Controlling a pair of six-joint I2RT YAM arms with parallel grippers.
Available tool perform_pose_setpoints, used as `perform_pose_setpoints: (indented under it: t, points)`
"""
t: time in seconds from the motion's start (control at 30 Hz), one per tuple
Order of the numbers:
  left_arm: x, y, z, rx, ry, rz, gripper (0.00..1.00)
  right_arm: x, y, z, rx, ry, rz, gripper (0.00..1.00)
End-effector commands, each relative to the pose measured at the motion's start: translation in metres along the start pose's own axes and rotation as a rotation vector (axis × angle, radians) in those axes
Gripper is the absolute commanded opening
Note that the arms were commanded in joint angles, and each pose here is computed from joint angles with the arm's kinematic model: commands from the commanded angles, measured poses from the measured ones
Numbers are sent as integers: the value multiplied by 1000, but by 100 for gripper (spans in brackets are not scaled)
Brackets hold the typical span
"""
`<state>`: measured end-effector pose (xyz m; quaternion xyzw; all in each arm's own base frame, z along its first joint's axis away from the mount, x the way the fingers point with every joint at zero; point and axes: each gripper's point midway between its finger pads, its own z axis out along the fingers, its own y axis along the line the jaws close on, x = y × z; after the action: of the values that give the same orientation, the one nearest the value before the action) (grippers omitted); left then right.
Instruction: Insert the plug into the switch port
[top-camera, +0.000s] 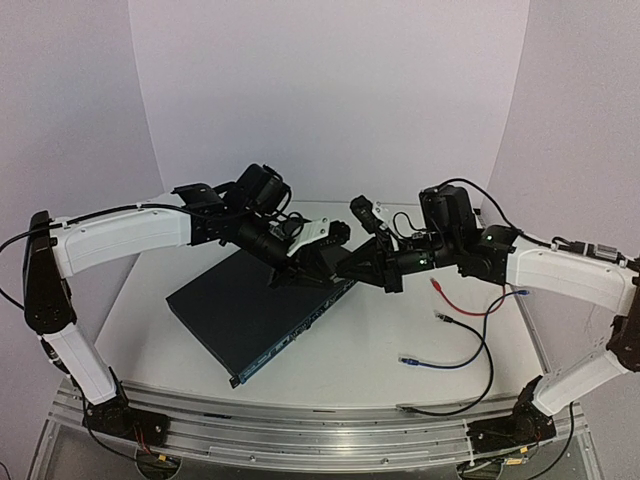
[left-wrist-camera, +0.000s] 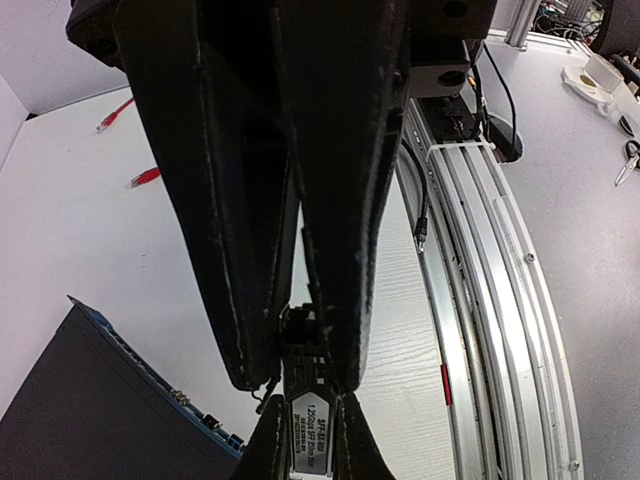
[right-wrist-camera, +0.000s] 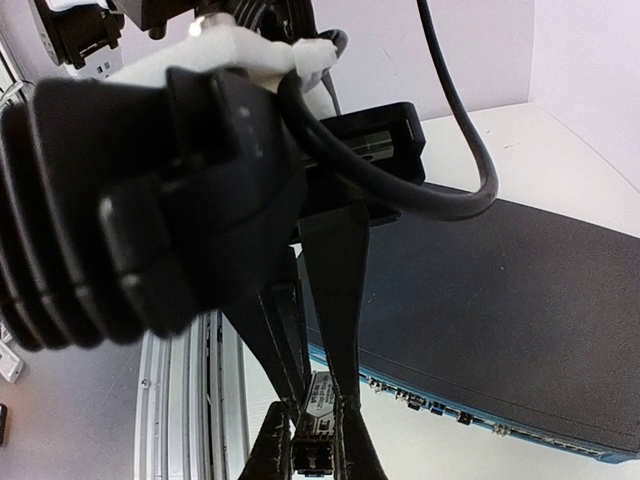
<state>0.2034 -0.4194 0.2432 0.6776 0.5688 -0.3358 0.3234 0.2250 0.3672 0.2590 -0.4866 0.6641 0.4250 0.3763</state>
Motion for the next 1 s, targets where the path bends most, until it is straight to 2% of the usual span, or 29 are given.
perform_pose_setpoints:
  t: [0.0, 0.23, 0.33, 0.5, 0.63, 0.77, 0.83, 0.87, 0.93, 0.97]
  points:
    - [-46, -6, -38, -19, -120, 127, 0, 42, -6, -8, 57, 120, 118, 0]
    - [-48, -7, -40, -15, -120, 128, 0, 55, -5, -10, 63, 138, 161, 0]
    - [-43, -5, -37, -7, -82, 120, 0, 52, -3, -11, 63, 139, 183, 1]
    - [-32, 3, -26, 14, 1, 80, 0, 43, -3, -10, 54, 135, 216, 15]
    - [-30, 5, -16, 51, 20, 50, 0, 37, -3, -7, 38, 132, 221, 0]
    - [-33, 8, -12, 56, 5, 37, 1, 31, -5, -6, 45, 124, 201, 0]
    - [-34, 9, -12, 49, -2, 40, 7, 27, -5, -7, 54, 115, 192, 0]
    - [-35, 10, -13, 45, -5, 40, 16, 25, -6, -8, 60, 112, 188, 0]
    - [-36, 9, -14, 43, -13, 43, 37, 22, -5, -10, 65, 103, 176, 0]
    - [-36, 8, -15, 44, -15, 43, 54, 20, -4, -11, 67, 98, 169, 0]
